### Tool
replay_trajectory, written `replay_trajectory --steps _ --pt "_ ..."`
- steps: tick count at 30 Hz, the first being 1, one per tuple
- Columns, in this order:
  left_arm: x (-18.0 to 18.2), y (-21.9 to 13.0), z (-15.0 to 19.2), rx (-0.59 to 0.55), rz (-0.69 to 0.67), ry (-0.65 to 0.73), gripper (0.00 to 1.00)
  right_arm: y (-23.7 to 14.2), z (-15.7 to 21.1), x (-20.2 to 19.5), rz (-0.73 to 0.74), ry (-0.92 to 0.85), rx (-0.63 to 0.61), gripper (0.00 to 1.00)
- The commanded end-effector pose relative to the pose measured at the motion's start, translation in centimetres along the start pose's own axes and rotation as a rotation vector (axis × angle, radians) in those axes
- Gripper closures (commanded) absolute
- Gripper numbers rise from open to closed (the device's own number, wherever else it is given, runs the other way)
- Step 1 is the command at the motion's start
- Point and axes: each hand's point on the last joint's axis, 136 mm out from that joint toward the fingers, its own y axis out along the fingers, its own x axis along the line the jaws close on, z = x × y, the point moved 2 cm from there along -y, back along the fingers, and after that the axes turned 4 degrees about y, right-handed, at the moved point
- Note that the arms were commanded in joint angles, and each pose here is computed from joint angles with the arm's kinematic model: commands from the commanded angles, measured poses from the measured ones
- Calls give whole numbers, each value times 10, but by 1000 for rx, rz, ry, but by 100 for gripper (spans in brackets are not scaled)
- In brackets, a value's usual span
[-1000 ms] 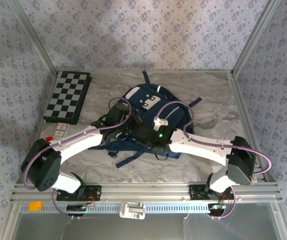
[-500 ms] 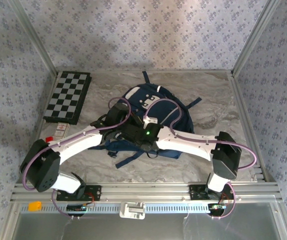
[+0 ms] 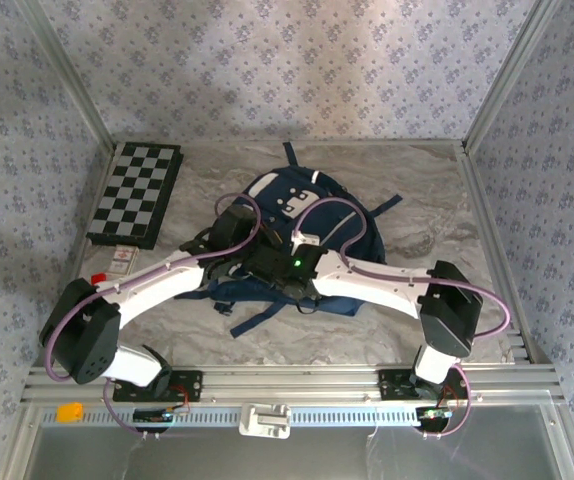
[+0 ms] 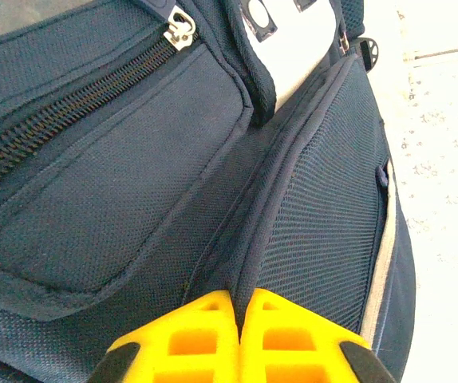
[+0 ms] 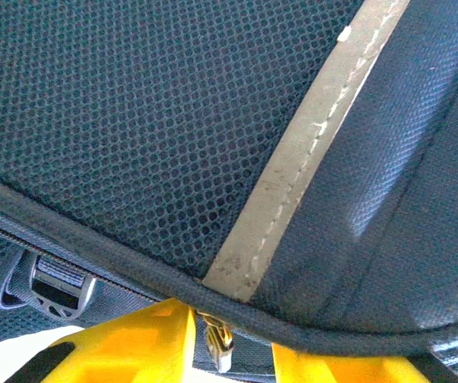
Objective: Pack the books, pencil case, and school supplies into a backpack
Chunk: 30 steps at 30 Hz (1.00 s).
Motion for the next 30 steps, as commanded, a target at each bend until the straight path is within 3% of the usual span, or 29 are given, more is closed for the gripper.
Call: replay_trajectory --steps 1,7,12,20,24,26,30 --pt "-34 -18 -19 -62 98 20 100 6 -12 -1 38 0 -49 74" --pt "-30 -17 -20 -62 77 33 100 -9 -17 -8 35 -48 -110 90" --pt "-24 -17 -28 -71 61 41 100 -20 -17 -24 45 -89 -117 97" --pt "-7 -20 -50 -92 3 51 100 -26 -3 -54 -52 -211 -45 100" --pt "-17 -13 -57 -54 27 102 100 -26 -6 -88 -14 -211 -23 100" --pt "-26 -8 -58 -38 58 135 100 -27 -7 -90 -65 -232 -21 100" --pt "-47 4 -61 -6 127 196 100 -38 21 -36 -369 -443 59 100"
